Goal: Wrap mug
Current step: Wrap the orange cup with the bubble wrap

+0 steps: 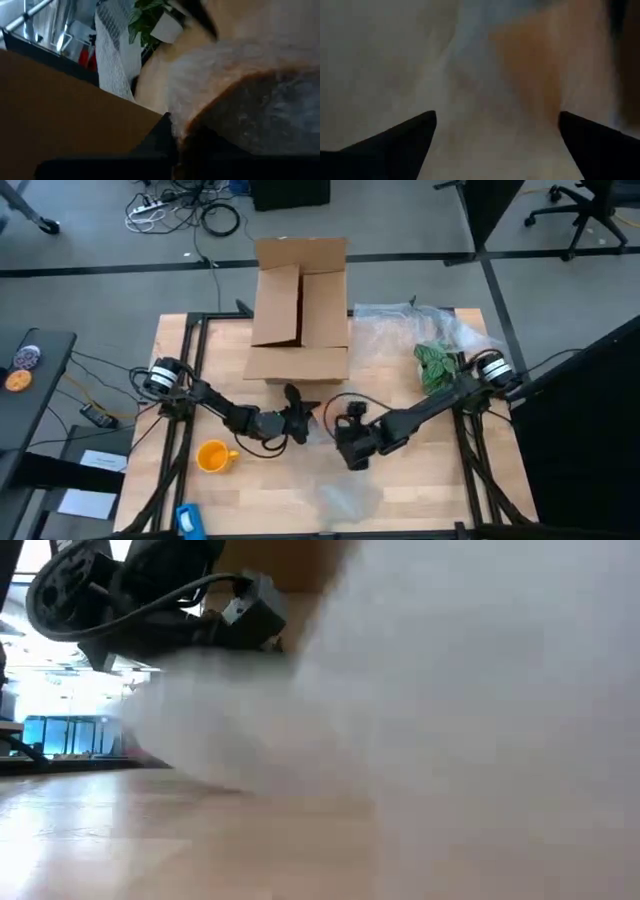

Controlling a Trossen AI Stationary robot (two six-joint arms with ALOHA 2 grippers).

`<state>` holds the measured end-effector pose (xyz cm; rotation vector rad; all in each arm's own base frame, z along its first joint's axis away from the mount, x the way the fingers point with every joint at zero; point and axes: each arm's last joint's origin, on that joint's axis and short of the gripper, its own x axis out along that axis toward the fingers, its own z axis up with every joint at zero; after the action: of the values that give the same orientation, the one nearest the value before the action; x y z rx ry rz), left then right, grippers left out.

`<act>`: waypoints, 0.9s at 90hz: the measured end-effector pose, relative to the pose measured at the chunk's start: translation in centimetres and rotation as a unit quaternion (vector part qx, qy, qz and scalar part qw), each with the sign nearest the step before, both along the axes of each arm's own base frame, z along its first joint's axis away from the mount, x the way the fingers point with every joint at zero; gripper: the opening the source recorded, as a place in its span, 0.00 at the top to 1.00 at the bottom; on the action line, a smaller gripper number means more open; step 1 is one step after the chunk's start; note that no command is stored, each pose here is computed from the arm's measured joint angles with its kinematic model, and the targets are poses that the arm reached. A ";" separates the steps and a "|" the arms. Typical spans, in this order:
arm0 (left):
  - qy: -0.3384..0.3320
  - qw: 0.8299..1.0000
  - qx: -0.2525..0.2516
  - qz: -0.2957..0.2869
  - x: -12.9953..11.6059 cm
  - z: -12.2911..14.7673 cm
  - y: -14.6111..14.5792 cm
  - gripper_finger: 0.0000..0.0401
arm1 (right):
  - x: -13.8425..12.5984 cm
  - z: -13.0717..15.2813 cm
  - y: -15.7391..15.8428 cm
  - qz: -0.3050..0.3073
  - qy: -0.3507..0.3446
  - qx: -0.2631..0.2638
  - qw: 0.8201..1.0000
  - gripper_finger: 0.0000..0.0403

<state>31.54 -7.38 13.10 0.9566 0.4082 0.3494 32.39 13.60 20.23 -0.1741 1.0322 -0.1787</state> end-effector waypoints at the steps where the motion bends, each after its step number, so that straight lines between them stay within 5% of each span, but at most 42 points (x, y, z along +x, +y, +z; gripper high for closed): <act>1: 0.003 1.000 0.005 0.000 0.0 0.0 0.0 0.98 | -0.1 0.2 0.0 -0.004 0.000 0.007 1.000 0.02; 24: 0.036 0.996 0.074 -0.015 0.1 0.1 -0.1 0.98 | -0.4 1.4 0.8 -0.040 -0.023 0.110 0.993 0.04; 43: 0.070 0.987 0.147 0.011 -0.1 0.2 -0.2 0.98 | 0.9 -3.2 2.4 -0.020 -0.005 0.147 0.989 0.05; 61: 0.074 0.988 0.132 0.026 -0.5 -0.1 -0.6 0.98 | -2.1 -5.6 1.2 -0.098 0.173 0.099 0.975 0.07; 72: 0.089 0.989 0.115 0.034 -0.7 -0.6 -0.6 0.98 | -5.5 -4.5 0.7 -0.143 0.280 0.040 0.948 0.09; 81: 0.085 0.990 0.103 0.040 -0.7 -0.7 -0.6 0.98 | -7.1 -1.8 0.4 -0.176 0.280 0.031 0.943 0.10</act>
<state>30.83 -7.96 12.41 1.1796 0.5759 0.3905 25.24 14.01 18.39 0.0250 1.6346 -0.4365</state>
